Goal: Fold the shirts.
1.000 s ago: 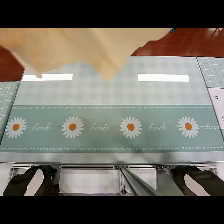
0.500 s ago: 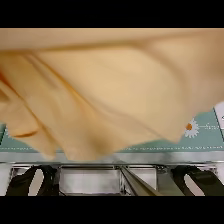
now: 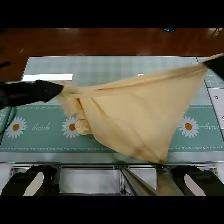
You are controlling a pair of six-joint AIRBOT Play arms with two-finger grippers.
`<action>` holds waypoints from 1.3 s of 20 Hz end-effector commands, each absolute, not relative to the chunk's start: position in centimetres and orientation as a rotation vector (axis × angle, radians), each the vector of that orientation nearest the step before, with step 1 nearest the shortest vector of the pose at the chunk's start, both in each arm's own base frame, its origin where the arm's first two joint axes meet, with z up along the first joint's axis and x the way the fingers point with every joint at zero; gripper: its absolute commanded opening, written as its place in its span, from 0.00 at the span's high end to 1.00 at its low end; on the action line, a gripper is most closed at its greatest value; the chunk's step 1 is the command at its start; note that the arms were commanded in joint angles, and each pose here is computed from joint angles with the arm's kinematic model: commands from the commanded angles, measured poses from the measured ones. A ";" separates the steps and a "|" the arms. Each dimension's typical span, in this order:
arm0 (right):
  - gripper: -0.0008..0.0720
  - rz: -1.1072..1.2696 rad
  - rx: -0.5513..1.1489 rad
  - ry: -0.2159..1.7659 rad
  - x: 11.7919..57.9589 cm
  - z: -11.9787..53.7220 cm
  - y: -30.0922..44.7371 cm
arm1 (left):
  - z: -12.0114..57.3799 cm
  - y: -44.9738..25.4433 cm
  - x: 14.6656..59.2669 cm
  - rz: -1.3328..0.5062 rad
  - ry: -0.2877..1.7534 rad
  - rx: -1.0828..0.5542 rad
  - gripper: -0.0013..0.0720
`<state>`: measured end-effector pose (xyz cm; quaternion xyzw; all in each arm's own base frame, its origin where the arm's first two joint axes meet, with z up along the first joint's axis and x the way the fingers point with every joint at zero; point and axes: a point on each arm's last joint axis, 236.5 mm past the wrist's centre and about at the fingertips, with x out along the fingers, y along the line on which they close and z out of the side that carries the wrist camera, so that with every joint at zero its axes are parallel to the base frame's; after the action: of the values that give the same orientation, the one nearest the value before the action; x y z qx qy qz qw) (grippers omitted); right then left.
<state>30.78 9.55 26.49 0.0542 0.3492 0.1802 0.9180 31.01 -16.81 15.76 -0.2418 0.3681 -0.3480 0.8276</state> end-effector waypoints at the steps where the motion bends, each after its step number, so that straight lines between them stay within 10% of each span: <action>1: 0.95 0.326 0.193 0.813 38.2 18.5 9.8 | 6.3 -17.2 37.5 -0.610 0.873 -0.522 0.95; 8: 0.95 0.237 0.278 0.901 51.3 9.2 9.3 | 2.5 -19.4 48.4 -0.697 1.011 -0.571 0.95; 9: 0.95 0.216 0.319 0.913 52.6 8.4 8.9 | 2.6 -20.0 48.6 -0.736 1.032 -0.569 0.81; 10: 0.80 0.211 0.360 0.913 53.6 8.0 8.6 | 2.7 -20.4 48.4 -0.769 1.068 -0.582 0.38; 11: 0.50 0.212 0.410 0.911 54.4 7.9 8.2 | 2.6 -20.4 48.0 -0.789 1.109 -0.579 0.29; 13: 0.42 0.208 0.487 0.917 54.7 8.5 6.3 | 1.3 -17.3 46.7 -0.721 1.236 -0.493 0.29; 19: 0.44 0.046 0.441 1.268 43.2 6.4 -6.7 | -0.9 -5.8 38.0 -0.467 1.566 -0.488 0.29; 26: 0.45 -0.096 0.714 1.308 29.4 -4.3 -6.6 | -6.8 -10.9 26.1 -0.517 1.530 -0.740 0.29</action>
<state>34.08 -7.62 -0.96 0.2775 0.6047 -0.0341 0.7458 30.24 -9.22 -4.67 -0.2850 0.6755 -0.2240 0.6421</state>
